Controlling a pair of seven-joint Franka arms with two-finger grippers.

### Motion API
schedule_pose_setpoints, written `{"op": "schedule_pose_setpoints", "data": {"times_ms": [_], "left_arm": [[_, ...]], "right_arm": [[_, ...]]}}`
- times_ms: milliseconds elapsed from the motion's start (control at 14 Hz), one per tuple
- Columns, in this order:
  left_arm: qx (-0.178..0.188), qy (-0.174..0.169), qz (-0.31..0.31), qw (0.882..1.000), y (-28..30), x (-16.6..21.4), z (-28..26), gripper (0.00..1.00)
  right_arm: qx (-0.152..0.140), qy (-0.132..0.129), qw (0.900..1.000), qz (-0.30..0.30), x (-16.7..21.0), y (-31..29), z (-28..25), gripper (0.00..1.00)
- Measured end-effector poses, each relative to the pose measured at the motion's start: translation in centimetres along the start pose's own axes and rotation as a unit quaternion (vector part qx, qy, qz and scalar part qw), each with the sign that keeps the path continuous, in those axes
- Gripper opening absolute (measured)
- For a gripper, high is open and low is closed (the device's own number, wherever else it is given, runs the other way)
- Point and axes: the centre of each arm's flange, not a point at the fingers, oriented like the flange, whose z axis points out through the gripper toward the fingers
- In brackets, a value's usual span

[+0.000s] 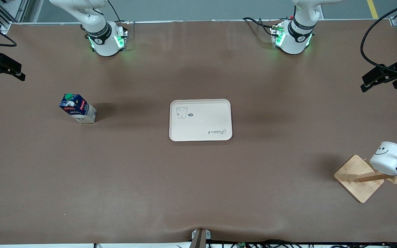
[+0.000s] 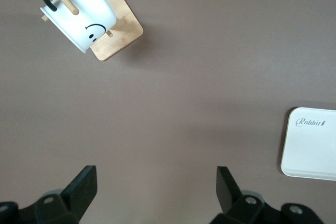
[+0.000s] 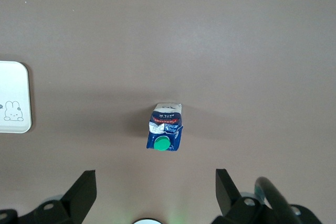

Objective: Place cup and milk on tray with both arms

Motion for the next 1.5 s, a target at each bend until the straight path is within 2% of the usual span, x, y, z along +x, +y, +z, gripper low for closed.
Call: {"op": "schedule_pose_setpoints", "data": {"times_ms": [571, 1214, 1500], "left_arm": [[-0.001, 0.008, -0.001, 1.0, -0.1, 0.1, -0.7, 1.0], [-0.001, 0.001, -0.008, 1.0, -0.9, 0.6, 0.1, 1.0], [0.0, 0.03, 0.007, 1.0, -5.0, 1.9, 1.5, 1.0]], "right_arm": [[0.0, -0.001, 1.0, 0.0, 0.1, 0.0, 0.1, 1.0], [0.0, -0.001, 1.0, 0.001, 0.1, 0.1, 0.1, 1.0], [0.0, -0.001, 1.0, 0.001, 0.1, 0.2, 0.1, 1.0]]}}
